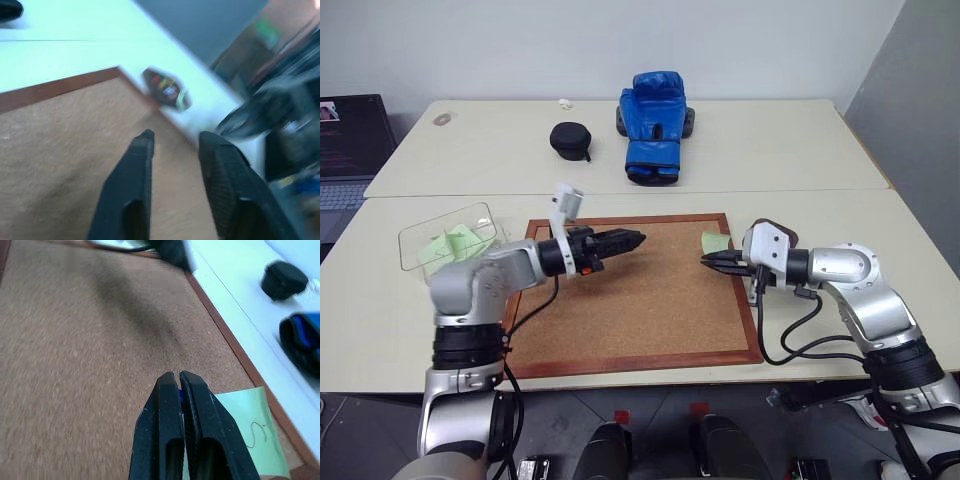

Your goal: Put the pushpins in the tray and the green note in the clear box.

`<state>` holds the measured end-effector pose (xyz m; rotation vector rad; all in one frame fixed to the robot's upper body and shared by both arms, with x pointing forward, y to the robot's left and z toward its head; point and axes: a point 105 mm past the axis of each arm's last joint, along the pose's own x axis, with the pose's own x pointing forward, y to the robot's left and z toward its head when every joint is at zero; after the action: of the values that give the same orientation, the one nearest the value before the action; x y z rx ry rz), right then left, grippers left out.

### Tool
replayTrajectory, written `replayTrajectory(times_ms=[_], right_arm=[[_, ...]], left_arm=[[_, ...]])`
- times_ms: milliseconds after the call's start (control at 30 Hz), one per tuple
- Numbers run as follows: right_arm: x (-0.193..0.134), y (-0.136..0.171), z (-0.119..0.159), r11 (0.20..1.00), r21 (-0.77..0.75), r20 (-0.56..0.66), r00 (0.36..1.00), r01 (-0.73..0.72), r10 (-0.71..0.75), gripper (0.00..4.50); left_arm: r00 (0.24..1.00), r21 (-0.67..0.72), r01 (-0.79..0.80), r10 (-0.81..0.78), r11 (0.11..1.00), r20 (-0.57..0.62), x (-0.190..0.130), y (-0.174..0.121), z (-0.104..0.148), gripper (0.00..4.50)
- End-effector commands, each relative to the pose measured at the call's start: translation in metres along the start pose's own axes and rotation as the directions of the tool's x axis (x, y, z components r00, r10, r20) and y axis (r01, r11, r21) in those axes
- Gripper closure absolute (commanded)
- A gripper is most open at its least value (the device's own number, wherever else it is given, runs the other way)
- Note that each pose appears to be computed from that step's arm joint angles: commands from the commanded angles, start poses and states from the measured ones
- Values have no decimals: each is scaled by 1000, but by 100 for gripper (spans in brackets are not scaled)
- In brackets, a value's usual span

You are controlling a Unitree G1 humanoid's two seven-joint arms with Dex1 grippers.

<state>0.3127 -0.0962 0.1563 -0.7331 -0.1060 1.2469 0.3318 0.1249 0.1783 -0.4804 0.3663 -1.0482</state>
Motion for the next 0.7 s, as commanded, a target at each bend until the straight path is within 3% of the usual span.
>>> replayTrajectory(times_ms=[33, 167, 700], right_arm=[[0, 7, 22, 961, -265, 25, 995, -83, 93, 450], [1, 8, 26, 909, -401, 18, 991, -117, 136, 450], [18, 8, 48, 847, -524, 93, 982, -94, 166, 450]], left_arm=[[995, -184, 98, -91, 978, 44, 3, -16, 9, 214], [990, -283, 141, -138, 949, 29, 15, -24, 1, 142], [974, -371, 201, -226, 907, -24, 46, -42, -28, 142]])
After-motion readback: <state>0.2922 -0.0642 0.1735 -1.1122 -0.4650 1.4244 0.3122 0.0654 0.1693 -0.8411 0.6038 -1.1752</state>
